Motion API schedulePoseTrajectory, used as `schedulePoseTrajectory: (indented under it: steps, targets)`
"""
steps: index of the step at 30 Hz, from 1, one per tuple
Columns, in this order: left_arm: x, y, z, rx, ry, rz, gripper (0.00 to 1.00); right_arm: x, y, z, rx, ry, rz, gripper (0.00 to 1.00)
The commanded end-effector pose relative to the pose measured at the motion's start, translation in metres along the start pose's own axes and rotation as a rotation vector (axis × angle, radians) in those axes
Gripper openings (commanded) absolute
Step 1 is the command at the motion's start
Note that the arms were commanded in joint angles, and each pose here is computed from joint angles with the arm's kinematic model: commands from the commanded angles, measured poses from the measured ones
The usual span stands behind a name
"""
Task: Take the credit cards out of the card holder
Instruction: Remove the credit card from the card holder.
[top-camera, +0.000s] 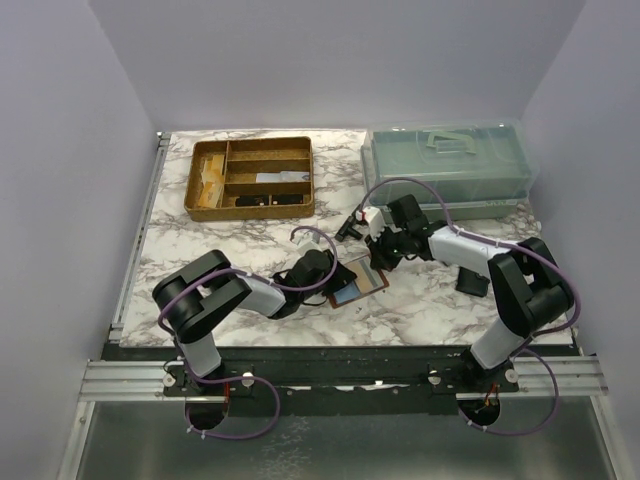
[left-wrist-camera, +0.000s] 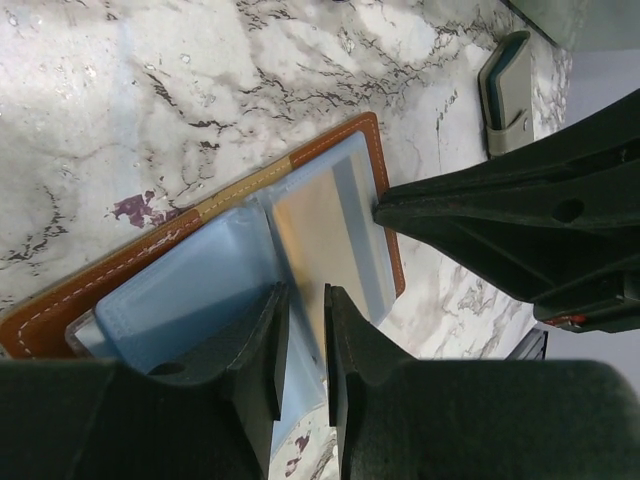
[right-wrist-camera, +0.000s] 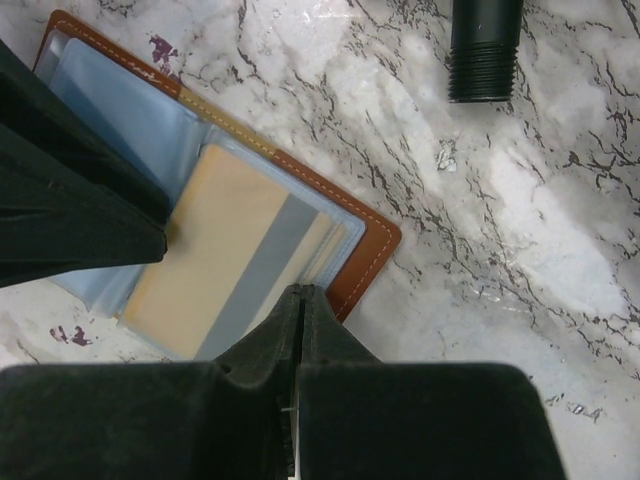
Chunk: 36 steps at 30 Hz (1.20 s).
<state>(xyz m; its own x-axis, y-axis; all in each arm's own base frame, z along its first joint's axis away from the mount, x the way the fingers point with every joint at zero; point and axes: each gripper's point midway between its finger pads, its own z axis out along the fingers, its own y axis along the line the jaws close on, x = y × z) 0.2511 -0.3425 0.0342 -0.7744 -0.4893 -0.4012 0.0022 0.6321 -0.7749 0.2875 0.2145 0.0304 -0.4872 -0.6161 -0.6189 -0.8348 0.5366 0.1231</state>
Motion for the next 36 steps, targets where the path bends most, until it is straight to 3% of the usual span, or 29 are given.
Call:
schedulePoseTrajectory:
  steps: [1, 13, 19, 25, 36]
  targets:
    - [0.006, 0.015, 0.004, -0.061, 0.01, 0.007, 0.26, 0.005, -0.002, 0.008, 0.017, 0.053, 0.021, 0.0]
    - [0.001, 0.019, 0.01, -0.105, -0.007, 0.045, 0.22, 0.006, -0.015, 0.006, 0.117, 0.077, 0.009, 0.0]
    - [0.001, 0.023, 0.01, -0.117, 0.009, 0.057, 0.22, 0.014, 0.002, 0.012, 0.007, 0.113, 0.011, 0.0]
    - [0.002, 0.022, 0.014, -0.112, 0.026, 0.061, 0.22, -0.001, 0.03, 0.004, -0.139, 0.048, 0.008, 0.0]
    - [0.003, 0.023, 0.008, -0.103, 0.046, 0.042, 0.3, -0.012, 0.048, -0.001, -0.234, 0.007, 0.039, 0.0]
